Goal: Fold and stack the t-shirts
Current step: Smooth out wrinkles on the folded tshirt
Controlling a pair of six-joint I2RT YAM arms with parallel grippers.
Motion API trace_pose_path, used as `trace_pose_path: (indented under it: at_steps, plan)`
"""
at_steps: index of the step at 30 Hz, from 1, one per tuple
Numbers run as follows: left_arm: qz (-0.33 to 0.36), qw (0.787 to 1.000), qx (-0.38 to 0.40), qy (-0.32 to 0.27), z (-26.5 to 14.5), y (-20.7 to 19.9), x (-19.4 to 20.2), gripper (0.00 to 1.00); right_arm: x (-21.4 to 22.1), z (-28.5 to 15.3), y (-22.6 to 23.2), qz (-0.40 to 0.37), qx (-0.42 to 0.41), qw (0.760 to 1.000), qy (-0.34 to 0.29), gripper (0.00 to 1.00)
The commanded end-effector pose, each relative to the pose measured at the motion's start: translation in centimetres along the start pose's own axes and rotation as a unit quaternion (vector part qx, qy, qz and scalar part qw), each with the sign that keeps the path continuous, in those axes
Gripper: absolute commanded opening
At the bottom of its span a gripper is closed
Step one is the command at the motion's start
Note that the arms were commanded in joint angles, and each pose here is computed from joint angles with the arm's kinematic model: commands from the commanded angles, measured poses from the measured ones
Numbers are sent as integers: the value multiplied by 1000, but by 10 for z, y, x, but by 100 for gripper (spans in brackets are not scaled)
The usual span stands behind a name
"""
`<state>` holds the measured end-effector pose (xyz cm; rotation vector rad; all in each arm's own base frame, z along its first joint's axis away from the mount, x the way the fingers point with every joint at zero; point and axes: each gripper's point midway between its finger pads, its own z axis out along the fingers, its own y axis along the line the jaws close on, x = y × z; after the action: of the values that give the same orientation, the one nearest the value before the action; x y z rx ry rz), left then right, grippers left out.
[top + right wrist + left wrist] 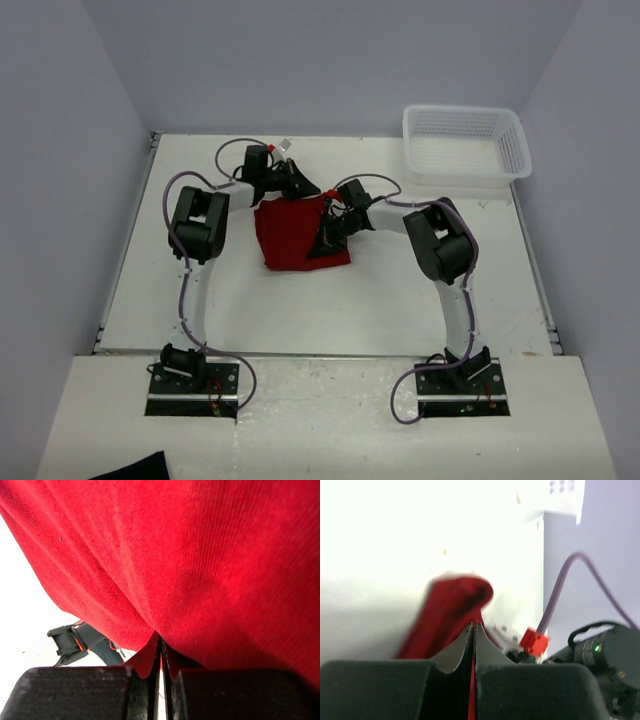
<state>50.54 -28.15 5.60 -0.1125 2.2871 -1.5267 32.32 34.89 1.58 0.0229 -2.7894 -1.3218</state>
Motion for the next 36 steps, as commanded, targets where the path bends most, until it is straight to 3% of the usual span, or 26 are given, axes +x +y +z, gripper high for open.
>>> trace_pose_path:
  at_steps: [1, 7, 10, 14, 15, 18, 23, 26, 28, 29, 30, 31, 36]
  plan:
    - [27, 999, 25, -26, -17, -6, -43, 0, 21, 11, -15, 25, 27, 999, 14, 0]
    - [26, 999, 17, -38, -28, 15, -67, 0, 29, 6, -20, 25, 39, 999, 11, 0]
    - [39, 998, 24, -41, -37, 0, -71, 0, 29, 0, -9, -3, 20, 1000, 9, 0]
    - [68, 996, 22, -56, -63, -43, -65, 0, 25, -16, 10, -75, 19, 997, -19, 0]
    - [92, 993, 25, -73, -79, -74, -70, 0, 25, -21, 17, -88, 15, 996, -23, 0]
    - [117, 988, 11, -97, -107, -113, -59, 0, 24, -37, 42, -117, 15, 992, -41, 0]
    - [137, 986, -2, -94, -132, -152, -4, 0, 35, -64, 91, -161, 10, 984, -69, 0]
    - [136, 987, -30, -76, -134, -150, 37, 0, 28, -82, 105, -177, 26, 979, -94, 18]
    - [135, 987, -54, -66, -130, -144, 60, 0, 10, -95, 105, -184, 61, 975, -109, 23]
    - [133, 988, -60, -57, -130, -139, 75, 0, 3, -91, 93, -172, 83, 976, -103, 22]
    - [134, 987, -70, -48, -123, -135, 88, 0, -2, -93, 83, -165, 109, 975, -102, 7]
    - [130, 988, -79, -40, -122, -130, 98, 0, -14, -98, 85, -169, 119, 972, -115, 0]
    - [104, 984, -147, -13, -120, -79, 134, 0, -35, -87, 52, -158, 186, 963, -114, 0]
